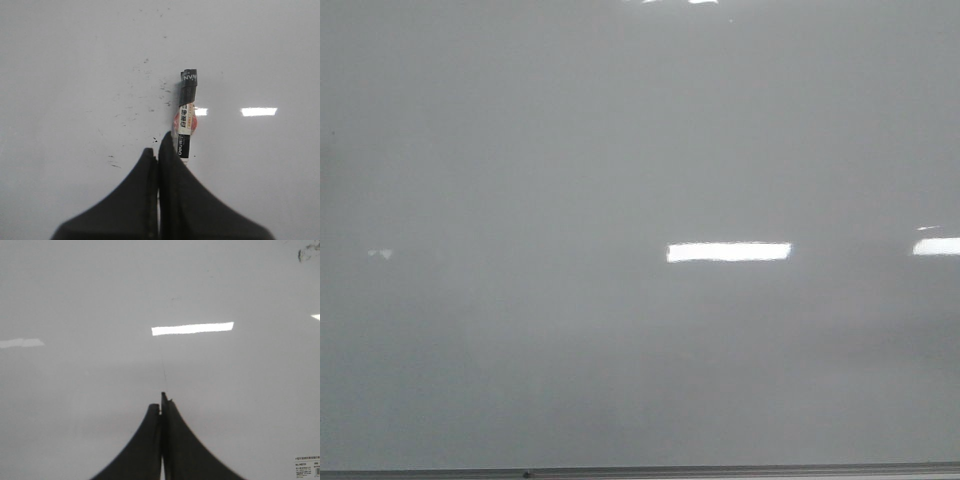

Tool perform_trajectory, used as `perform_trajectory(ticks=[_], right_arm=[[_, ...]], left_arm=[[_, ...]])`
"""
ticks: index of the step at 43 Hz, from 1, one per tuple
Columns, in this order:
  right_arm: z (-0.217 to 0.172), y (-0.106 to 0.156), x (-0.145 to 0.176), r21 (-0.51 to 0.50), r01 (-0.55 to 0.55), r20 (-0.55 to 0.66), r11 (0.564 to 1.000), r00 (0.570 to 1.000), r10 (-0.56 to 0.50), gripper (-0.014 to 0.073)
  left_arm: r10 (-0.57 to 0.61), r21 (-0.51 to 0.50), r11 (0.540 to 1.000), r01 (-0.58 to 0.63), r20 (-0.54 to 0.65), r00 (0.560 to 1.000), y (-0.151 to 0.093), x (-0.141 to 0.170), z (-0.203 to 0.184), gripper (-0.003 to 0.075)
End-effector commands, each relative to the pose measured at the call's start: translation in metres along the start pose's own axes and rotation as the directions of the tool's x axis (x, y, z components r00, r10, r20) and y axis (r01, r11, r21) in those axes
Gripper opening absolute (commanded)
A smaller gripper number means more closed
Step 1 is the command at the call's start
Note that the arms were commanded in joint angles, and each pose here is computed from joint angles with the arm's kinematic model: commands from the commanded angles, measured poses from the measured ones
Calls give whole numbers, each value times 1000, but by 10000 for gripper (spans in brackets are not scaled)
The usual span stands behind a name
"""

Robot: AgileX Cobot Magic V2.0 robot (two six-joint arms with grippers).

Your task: Write number 7 on whiteboard

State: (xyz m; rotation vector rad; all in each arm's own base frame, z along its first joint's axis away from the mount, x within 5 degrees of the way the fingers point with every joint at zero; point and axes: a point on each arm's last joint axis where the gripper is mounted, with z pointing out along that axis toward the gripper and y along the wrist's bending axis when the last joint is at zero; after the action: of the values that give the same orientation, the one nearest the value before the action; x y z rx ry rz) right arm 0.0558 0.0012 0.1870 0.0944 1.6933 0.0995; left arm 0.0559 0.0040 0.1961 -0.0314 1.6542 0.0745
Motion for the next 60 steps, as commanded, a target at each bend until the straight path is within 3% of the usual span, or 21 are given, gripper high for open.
perform_trajectory(ticks=[1,33,40,44,49,55,60], right_arm=[[-2,1,-9,-5,8,92,1000,996,-8,-68],[-2,1,-9,-5,8,93,1000,996,-8,-68],[-3,1,-15,-16,-32,162,999,986,34,-68],[-6,2,-27,-27,-54,221,998,974,58,-68],[-16,7,-54,-43,-49,248,998,967,58,-68],[-29,13,-91,-56,-40,232,998,971,52,-65],[-24,17,-118,-54,-41,172,998,984,50,-64]], left_arm=[[1,4,1000,-1,100,995,0,-8,-1,-20],[1,4,1000,-1,100,995,0,-8,-1,-20],[-2,4,1000,1,179,984,0,-15,-2,-20],[-18,7,1000,16,333,943,0,-31,-7,-20],[-107,30,994,104,409,906,2,-57,-15,-21],[-97,32,995,91,313,945,2,-89,-18,-21],[-6,2,1000,6,203,979,3,-108,-7,-21]])
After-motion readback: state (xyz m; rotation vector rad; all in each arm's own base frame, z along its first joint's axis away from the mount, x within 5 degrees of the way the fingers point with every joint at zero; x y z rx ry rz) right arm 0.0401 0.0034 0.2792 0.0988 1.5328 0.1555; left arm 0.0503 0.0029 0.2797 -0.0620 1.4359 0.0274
